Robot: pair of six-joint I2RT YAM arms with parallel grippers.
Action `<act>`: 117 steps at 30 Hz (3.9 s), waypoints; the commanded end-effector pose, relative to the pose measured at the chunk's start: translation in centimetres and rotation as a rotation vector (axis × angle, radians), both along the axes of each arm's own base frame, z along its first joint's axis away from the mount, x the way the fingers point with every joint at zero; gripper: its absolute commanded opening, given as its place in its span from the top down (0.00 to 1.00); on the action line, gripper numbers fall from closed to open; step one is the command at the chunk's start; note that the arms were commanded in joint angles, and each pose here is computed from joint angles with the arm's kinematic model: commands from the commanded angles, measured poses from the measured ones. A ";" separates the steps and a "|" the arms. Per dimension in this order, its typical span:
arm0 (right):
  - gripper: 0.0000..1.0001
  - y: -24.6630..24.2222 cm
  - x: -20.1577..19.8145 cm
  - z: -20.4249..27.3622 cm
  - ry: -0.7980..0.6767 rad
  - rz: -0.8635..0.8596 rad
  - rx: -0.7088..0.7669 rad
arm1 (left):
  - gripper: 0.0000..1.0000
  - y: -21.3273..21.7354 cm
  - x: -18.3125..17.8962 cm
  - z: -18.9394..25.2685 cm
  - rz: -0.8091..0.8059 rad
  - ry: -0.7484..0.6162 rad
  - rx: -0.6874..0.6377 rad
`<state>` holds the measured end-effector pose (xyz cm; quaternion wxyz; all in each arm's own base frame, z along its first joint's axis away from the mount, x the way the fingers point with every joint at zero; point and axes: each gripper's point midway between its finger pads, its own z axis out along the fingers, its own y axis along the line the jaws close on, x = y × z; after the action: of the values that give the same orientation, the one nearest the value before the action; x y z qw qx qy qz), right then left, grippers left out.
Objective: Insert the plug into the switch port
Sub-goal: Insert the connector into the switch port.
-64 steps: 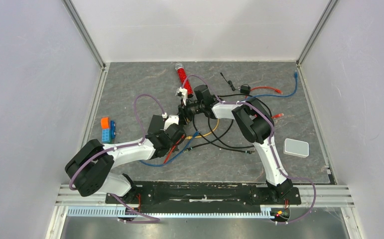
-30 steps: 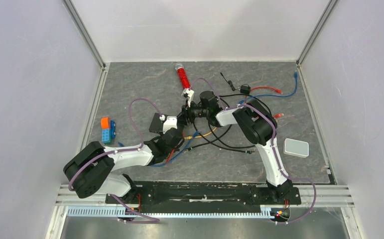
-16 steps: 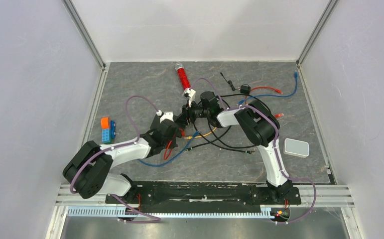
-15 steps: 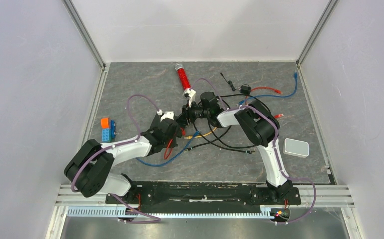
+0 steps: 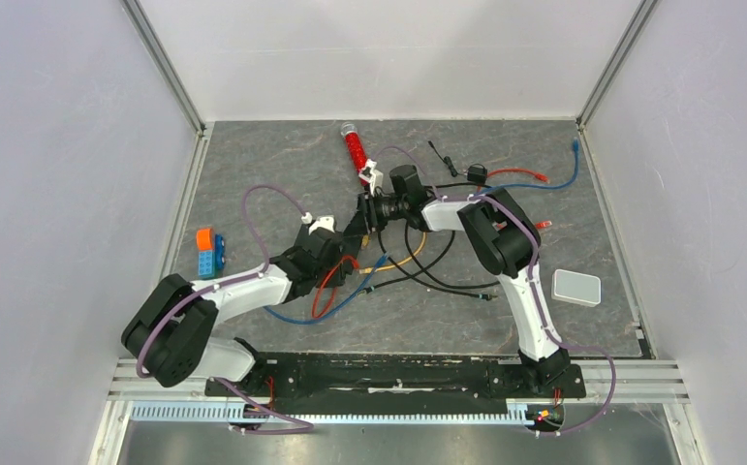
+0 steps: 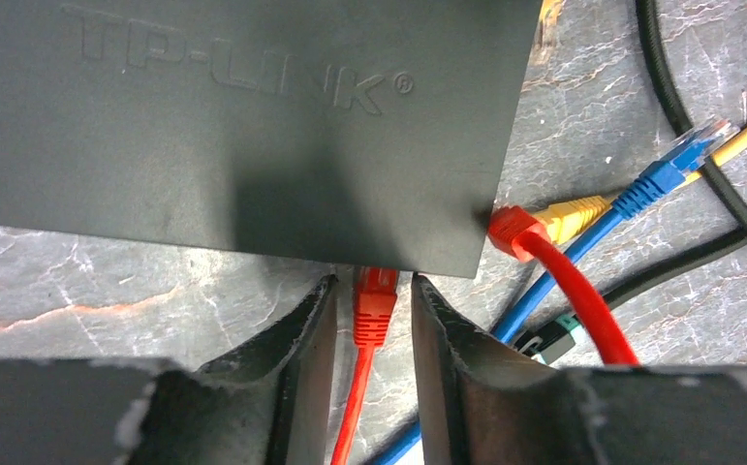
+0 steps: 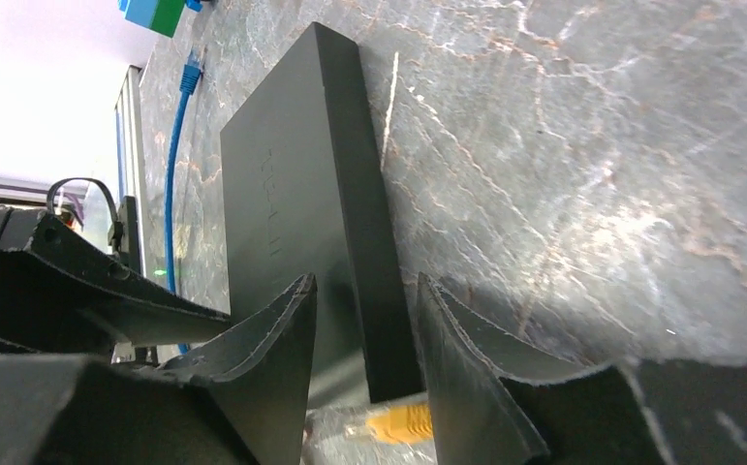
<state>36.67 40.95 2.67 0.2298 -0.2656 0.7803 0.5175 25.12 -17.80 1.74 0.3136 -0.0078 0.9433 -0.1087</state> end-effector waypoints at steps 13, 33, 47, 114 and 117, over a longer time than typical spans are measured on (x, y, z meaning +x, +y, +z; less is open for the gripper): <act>0.54 -1.8 0.2 -2.5 0.109 0.013 -0.061 | 0.66 3.3 -4.4 -1.6 0.004 0.137 0.108; 0.74 -1.4 -11.8 -5.1 0.280 0.300 0.009 | 0.98 3.0 -1.6 -2.2 0.030 0.039 0.147; 0.78 -1.4 -19.3 -5.9 0.349 0.435 -0.004 | 0.98 1.9 2.5 0.5 0.048 -0.114 0.151; 0.51 -0.9 4.3 7.5 -0.027 -0.103 0.040 | 0.42 8.1 4.6 8.5 0.236 -0.168 0.029; 0.52 -2.3 4.2 8.9 -0.097 -0.169 0.006 | 0.42 9.4 5.6 9.5 0.324 -0.196 -0.055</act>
<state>40.95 39.91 7.10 0.2490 -0.2043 0.7934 0.5166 28.64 -9.53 8.20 0.3779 -0.0809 0.9211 -0.0481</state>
